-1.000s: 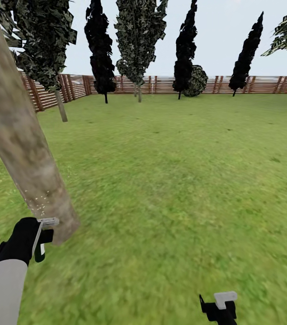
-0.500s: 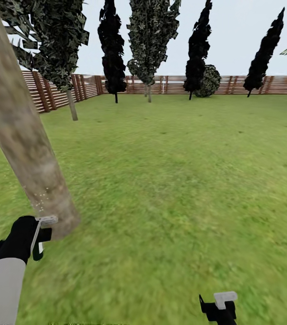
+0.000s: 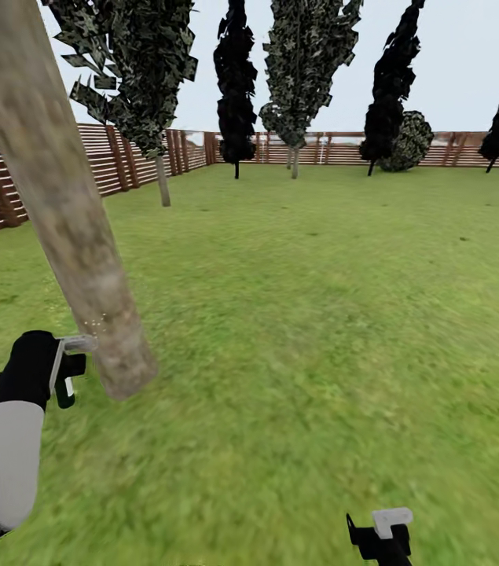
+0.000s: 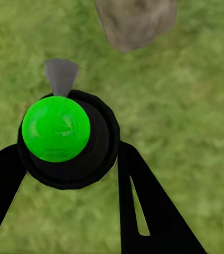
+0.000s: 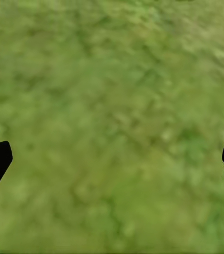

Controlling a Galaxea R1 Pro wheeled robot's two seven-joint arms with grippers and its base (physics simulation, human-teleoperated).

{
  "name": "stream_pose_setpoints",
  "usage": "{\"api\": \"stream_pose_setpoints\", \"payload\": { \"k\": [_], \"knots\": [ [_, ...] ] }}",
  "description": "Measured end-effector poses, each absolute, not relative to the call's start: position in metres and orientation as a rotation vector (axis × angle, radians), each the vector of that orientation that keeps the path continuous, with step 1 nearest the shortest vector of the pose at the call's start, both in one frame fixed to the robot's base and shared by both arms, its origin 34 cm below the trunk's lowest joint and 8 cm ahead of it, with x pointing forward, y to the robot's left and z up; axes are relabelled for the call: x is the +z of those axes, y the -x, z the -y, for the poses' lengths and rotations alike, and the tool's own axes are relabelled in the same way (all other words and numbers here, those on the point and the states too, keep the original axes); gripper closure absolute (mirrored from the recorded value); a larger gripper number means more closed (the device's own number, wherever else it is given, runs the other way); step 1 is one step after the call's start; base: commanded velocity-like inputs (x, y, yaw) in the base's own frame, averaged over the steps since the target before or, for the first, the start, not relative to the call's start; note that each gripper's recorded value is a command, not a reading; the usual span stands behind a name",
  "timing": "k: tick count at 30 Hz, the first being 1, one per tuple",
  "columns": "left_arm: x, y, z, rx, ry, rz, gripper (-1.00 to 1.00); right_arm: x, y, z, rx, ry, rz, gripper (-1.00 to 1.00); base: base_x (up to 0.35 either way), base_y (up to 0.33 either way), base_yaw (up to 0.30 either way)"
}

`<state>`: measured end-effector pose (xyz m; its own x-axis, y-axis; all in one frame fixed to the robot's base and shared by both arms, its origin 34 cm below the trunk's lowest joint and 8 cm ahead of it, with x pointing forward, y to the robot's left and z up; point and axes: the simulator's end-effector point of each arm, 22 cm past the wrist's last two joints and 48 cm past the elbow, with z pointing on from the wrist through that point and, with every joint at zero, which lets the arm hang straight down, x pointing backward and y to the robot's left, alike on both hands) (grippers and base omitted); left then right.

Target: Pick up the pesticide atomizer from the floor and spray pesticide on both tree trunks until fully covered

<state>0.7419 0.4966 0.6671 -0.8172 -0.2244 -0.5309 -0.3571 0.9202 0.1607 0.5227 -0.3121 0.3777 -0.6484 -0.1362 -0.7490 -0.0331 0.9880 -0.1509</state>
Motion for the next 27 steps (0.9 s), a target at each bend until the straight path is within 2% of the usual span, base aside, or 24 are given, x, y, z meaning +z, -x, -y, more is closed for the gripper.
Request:
{"api": "stream_pose_setpoints", "payload": {
  "k": [9,15,21,27],
  "knots": [
    [0.675,-0.744,-0.504,0.349,0.426,-2.546,1.0,0.378,-0.523,0.314,-0.159,0.117,-2.272,-1.0,0.25,-0.173,0.055],
    [0.676,-0.743,-0.509,0.357,0.432,-2.544,1.0,0.379,-0.523,0.314,-0.159,0.116,-2.27,-1.0,0.33,0.028,0.0],
    [0.674,-0.745,-0.501,0.345,0.425,-2.547,1.0,0.378,-0.523,0.313,-0.157,0.115,-2.271,-1.0,0.049,-0.048,0.247],
    [0.675,-0.747,-0.497,0.356,0.395,-2.549,1.0,0.378,-0.523,0.315,-0.16,0.116,-2.271,-1.0,0.132,-0.244,0.029]
  ]
}}
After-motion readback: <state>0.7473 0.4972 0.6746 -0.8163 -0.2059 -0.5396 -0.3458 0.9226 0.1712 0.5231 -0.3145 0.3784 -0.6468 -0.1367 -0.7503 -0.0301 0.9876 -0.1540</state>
